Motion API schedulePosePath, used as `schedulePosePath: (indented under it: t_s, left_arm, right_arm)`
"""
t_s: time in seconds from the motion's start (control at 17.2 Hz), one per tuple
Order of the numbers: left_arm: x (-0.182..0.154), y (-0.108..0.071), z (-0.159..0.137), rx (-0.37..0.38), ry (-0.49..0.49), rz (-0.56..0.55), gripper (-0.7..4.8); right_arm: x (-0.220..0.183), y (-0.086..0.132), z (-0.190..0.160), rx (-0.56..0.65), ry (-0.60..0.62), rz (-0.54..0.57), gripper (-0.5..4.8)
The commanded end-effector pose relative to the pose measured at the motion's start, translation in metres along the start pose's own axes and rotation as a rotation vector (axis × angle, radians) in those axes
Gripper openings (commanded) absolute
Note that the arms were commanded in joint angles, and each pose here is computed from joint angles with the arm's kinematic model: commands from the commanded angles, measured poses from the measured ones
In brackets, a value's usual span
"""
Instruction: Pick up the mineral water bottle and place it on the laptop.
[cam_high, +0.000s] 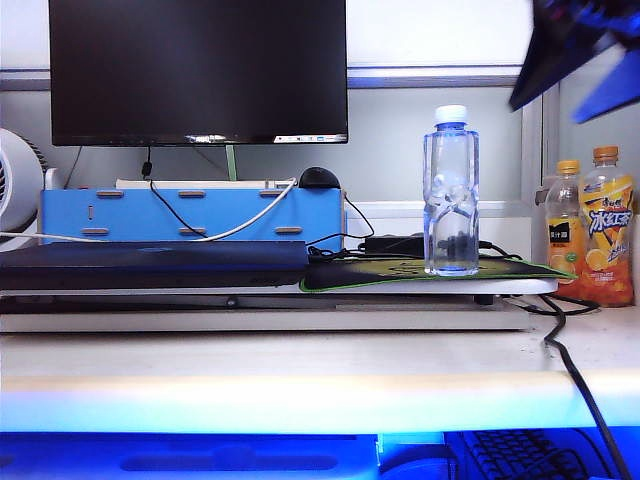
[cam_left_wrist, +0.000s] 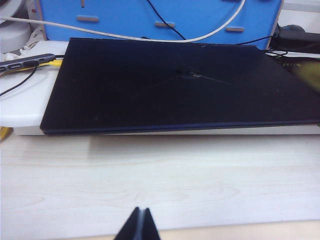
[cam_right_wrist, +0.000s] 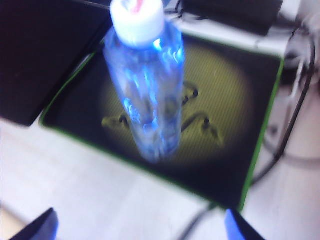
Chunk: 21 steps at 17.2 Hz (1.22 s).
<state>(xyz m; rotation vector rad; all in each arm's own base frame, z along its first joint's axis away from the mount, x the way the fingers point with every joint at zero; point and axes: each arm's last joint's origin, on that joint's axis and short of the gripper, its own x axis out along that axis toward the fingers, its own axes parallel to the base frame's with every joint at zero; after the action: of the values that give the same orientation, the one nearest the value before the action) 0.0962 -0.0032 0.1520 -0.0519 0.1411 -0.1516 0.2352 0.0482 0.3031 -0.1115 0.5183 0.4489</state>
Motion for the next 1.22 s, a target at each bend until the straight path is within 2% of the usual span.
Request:
schedulePosePath:
  t_s: [0.06,0.35,0.52,0.81,0.99,1.1,1.22]
  left_arm:
    - [0.000,0.000,0.000,0.001,0.004,-0.004,-0.02]
    - [0.000,0.000,0.000,0.001,0.004,-0.006,-0.02]
    - [0.000,0.000,0.000,0.001,0.004,-0.006,-0.02]
    - [0.000,0.000,0.000,0.000,0.004,-0.006,-0.02]
    - [0.000,0.000,0.000,0.001,0.004,-0.006,-0.02]
    - [0.000,0.000,0.000,0.000,0.004,-0.005,-0.02]
    - [0.000,0.000,0.000,0.001,0.004,-0.006,-0.02]
  right_arm:
    - [0.017,-0.004,0.009,-0.019,-0.089,-0.007,4.79]
    - [0.070,-0.002,0.002,-0.029,-0.087,0.103,4.79]
    - [0.100,0.002,-0.005,-0.044,-0.092,0.128,4.79]
    - [0.117,0.000,-0.003,-0.069,-0.181,0.114,4.79]
    - [0.116,0.004,0.002,-0.075,-0.242,0.201,4.79]
    - [0.118,0.009,0.005,-0.091,-0.273,0.185,4.79]
    - [0.121,0.008,0.008,-0.086,-0.290,0.096,4.79]
